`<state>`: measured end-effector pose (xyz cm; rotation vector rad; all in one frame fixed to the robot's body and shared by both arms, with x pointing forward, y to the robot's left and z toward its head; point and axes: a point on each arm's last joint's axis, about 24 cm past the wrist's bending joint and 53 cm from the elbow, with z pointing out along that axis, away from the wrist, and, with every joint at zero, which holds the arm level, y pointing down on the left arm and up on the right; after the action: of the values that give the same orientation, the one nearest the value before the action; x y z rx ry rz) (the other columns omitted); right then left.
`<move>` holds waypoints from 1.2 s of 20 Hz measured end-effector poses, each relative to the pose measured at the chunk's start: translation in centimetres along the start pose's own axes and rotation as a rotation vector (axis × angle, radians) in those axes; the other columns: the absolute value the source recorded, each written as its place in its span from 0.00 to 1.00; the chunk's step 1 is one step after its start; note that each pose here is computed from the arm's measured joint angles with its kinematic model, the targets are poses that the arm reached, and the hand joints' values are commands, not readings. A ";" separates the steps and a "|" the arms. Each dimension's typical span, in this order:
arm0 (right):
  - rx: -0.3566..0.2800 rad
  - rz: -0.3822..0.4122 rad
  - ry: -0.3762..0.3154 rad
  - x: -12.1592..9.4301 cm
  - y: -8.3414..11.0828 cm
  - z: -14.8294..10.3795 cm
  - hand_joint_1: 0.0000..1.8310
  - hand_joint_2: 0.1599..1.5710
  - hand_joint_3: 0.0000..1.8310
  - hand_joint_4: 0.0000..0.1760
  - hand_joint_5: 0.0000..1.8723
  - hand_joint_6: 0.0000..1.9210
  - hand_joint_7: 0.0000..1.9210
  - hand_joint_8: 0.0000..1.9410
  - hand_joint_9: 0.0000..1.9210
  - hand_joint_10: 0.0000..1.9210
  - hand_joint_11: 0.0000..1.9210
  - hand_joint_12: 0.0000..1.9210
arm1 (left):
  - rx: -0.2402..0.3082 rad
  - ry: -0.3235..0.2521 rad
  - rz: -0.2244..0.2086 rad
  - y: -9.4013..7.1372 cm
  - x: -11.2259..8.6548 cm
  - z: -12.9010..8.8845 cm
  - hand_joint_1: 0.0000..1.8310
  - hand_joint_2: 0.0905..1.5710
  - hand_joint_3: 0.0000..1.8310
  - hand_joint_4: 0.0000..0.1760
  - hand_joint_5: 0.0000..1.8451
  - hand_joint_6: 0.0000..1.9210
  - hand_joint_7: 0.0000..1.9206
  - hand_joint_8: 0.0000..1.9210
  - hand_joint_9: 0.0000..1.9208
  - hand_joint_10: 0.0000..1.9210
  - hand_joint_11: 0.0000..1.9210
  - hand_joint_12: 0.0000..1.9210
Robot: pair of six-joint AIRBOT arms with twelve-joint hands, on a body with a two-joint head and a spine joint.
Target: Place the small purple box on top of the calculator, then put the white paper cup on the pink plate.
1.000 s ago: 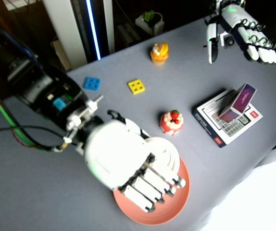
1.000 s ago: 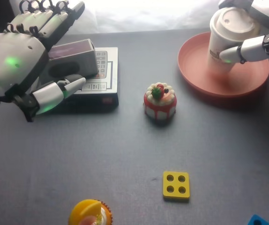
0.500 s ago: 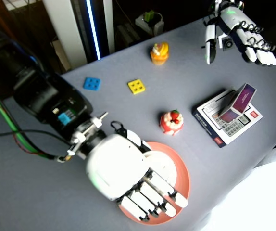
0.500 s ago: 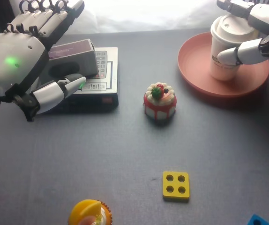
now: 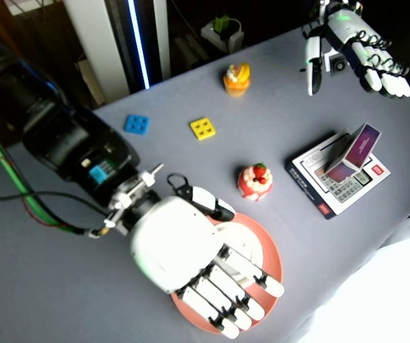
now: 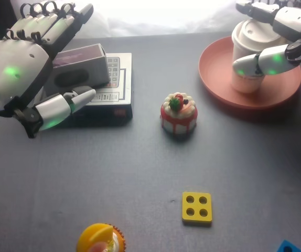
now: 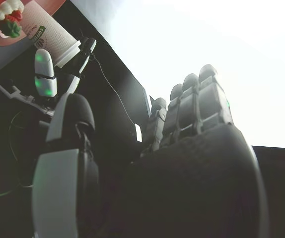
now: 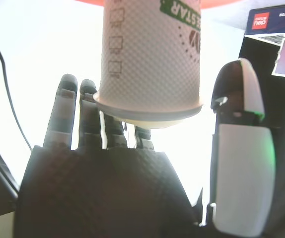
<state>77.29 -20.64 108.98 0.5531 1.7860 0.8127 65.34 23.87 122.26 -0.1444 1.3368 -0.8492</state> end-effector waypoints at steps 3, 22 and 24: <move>-0.021 -0.007 -0.007 -0.6 0.8 -0.7 0.38 0.56 0.00 1.00 0.00 0.00 0.00 0.00 0.00 0.00 0.00 0.00 | -0.004 -0.002 -0.001 0.1 0.0 -0.1 0.38 0.73 0.00 0.52 0.00 0.00 0.00 0.00 0.00 0.00 0.00 0.00; -0.592 -0.163 -0.284 -6.8 15.3 -15.0 0.33 0.61 0.01 0.66 0.00 0.00 0.00 0.00 0.00 0.00 0.00 0.00 | -0.015 -0.057 -0.006 0.4 -1.3 -2.4 0.33 0.83 0.01 0.00 0.00 0.00 0.00 0.00 0.01 0.00 0.00 0.12; -0.630 -0.178 -0.283 -6.1 15.6 -16.6 0.33 0.61 0.01 0.63 0.00 0.00 0.00 0.00 0.00 0.00 0.00 0.00 | -0.002 -0.072 -0.020 0.1 -1.6 -2.5 0.34 0.82 0.00 0.21 0.00 0.00 0.00 0.00 0.02 0.00 0.00 0.15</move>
<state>63.59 -18.95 128.12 0.0825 1.2100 1.0496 63.11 25.83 122.81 -0.1884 1.2702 -0.8520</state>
